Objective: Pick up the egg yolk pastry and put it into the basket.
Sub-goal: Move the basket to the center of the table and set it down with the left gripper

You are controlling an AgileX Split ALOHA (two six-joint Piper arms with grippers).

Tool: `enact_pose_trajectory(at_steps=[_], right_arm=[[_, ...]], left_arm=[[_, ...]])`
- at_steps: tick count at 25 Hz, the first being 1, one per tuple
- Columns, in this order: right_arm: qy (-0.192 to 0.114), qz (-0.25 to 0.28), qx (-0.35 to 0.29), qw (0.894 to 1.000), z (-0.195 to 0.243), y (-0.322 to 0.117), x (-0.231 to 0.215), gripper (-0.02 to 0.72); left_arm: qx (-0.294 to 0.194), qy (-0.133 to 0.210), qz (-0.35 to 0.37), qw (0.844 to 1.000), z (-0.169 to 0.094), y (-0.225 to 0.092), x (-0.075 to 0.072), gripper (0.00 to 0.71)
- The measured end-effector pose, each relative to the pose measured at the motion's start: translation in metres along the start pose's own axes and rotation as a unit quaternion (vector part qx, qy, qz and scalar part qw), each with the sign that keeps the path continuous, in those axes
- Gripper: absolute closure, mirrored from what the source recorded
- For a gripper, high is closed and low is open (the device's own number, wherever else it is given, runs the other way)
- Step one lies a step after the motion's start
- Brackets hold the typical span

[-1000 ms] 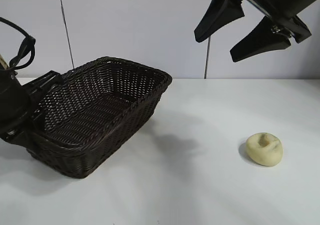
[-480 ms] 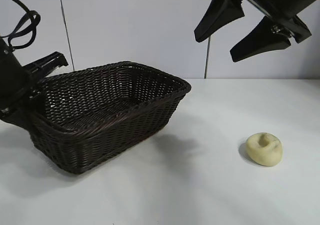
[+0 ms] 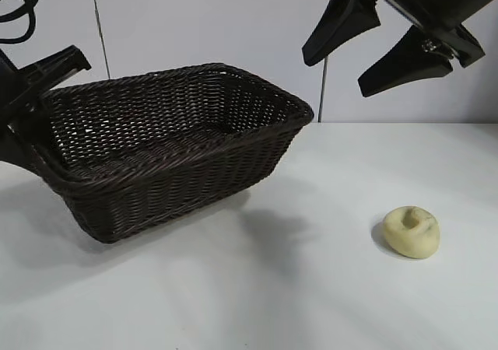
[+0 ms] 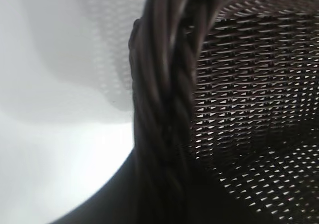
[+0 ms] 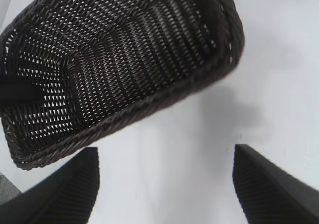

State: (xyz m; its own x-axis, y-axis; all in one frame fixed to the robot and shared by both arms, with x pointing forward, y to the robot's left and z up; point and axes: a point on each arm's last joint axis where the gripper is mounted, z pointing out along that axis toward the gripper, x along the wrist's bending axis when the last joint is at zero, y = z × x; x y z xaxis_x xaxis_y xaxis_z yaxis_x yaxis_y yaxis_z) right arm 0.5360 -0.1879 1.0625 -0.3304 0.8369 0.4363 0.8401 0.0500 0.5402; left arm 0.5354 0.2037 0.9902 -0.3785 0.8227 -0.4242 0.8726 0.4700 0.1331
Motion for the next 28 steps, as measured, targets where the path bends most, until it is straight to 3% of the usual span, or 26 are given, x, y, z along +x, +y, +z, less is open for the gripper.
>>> enact_pose_trajectory(at_steps=[7,16,21,28], right_arm=[[0.002,0.0,0.004,1.0,0.0,-0.001,0.0,0.164],[0.004,0.0,0.009,1.0,0.0,-0.002,0.001,0.164],[0.004,0.0,0.009,1.0,0.0,-0.002,0.001,0.164],[0.004,0.0,0.009,1.0,0.0,-0.002,0.001,0.164]], left_arm=[[0.015,-0.008,0.13,0.991,-0.01,0.01,-0.012,0.613],[0.098,0.008,0.246,0.964,0.017,0.033,-0.03,0.613],[0.114,0.01,0.26,0.959,0.031,0.044,-0.036,0.613],[0.134,0.018,0.274,0.952,0.05,0.045,-0.03,0.613]])
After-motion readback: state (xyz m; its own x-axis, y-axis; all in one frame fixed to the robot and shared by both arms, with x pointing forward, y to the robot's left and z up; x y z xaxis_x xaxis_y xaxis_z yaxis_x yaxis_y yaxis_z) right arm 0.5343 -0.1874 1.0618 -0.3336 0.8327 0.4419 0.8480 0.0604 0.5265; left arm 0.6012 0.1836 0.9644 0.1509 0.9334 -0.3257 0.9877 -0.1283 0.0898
